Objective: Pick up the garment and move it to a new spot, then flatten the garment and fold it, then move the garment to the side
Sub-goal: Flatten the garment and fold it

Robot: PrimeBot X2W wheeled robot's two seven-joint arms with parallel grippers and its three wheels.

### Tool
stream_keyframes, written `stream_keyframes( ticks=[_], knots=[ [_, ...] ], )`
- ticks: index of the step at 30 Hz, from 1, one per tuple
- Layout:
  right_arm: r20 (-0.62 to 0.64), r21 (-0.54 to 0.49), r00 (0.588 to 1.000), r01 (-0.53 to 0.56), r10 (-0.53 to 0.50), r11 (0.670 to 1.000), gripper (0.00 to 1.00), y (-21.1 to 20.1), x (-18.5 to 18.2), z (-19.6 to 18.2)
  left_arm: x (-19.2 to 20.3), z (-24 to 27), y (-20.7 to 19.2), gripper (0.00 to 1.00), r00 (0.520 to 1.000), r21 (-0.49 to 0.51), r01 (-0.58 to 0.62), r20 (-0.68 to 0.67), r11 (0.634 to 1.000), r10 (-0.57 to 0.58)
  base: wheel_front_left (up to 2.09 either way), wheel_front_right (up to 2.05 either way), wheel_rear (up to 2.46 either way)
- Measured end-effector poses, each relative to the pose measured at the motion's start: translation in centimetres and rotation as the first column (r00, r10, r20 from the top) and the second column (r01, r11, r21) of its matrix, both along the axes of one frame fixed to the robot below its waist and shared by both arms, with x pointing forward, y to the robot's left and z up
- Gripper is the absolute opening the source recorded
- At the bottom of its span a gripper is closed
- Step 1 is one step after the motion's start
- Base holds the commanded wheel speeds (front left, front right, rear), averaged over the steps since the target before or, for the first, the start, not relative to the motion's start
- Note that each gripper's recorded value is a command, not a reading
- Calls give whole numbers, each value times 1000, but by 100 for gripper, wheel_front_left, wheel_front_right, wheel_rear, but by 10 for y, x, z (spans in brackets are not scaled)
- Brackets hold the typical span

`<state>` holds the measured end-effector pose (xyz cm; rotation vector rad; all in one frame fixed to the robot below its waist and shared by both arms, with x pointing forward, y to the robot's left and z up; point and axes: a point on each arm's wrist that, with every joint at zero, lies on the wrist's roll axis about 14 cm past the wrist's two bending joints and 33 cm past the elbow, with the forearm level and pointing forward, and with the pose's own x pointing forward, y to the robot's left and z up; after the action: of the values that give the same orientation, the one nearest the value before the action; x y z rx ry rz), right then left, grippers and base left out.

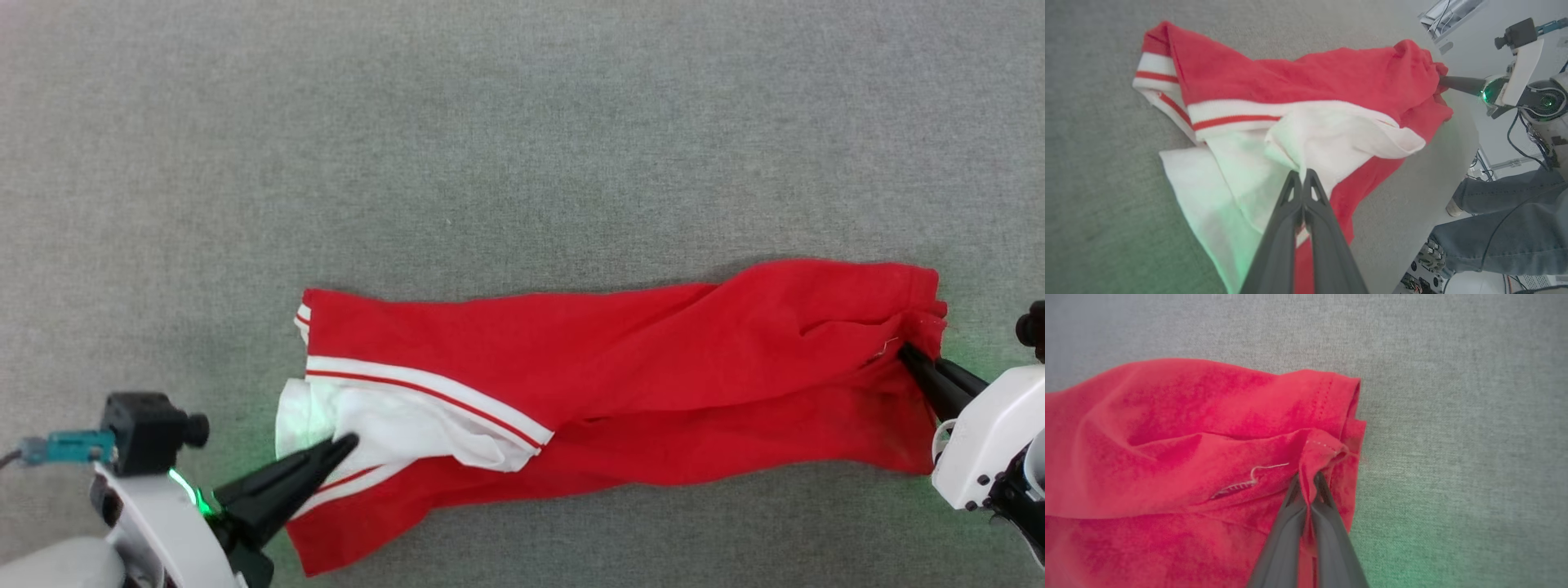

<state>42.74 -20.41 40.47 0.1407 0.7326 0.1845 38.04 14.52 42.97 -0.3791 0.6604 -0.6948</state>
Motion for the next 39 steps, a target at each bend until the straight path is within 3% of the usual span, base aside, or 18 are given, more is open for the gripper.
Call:
stream_keyframes(
  ticks=[1,2,3,4,5,14,24,31,39],
  knots=[
    [5,7,1000,10,-10,1000,63,0,0,1,4,3,0,33,1000,-5,-7,14,1000,7,0,0,0],
    [9,13,1000,14,-14,1000,100,0,1,2,5,6,0,47,1000,-9,-11,24,1000,11,0,0,0],
    [12,23,1000,14,-14,1000,100,2,1,5,7,10,0,75,999,-15,-19,37,1000,19,0,0,0],
    [16,39,1000,15,-16,999,100,3,1,8,10,14,0,93,998,-25,-27,50,999,29,0,0,0],
    [21,50,1000,17,-18,999,100,4,1,11,12,20,-1,100,997,-38,-36,63,999,38,0,0,0],
    [48,62,996,70,-73,996,100,-21,0,47,19,53,15,100,972,-103,-155,163,983,170,0,0,0],
    [-75,58,990,122,-118,991,100,-24,-2,28,1,40,47,100,916,-118,-345,175,931,362,0,0,0],
    [-175,59,978,128,-116,990,100,-15,-1,9,2,42,88,100,824,-87,-494,270,865,498,0,0,0],
    [-283,32,954,117,-103,993,100,-2,1,2,5,60,124,100,706,-17,-593,470,805,530,0,0,0]
  ],
)
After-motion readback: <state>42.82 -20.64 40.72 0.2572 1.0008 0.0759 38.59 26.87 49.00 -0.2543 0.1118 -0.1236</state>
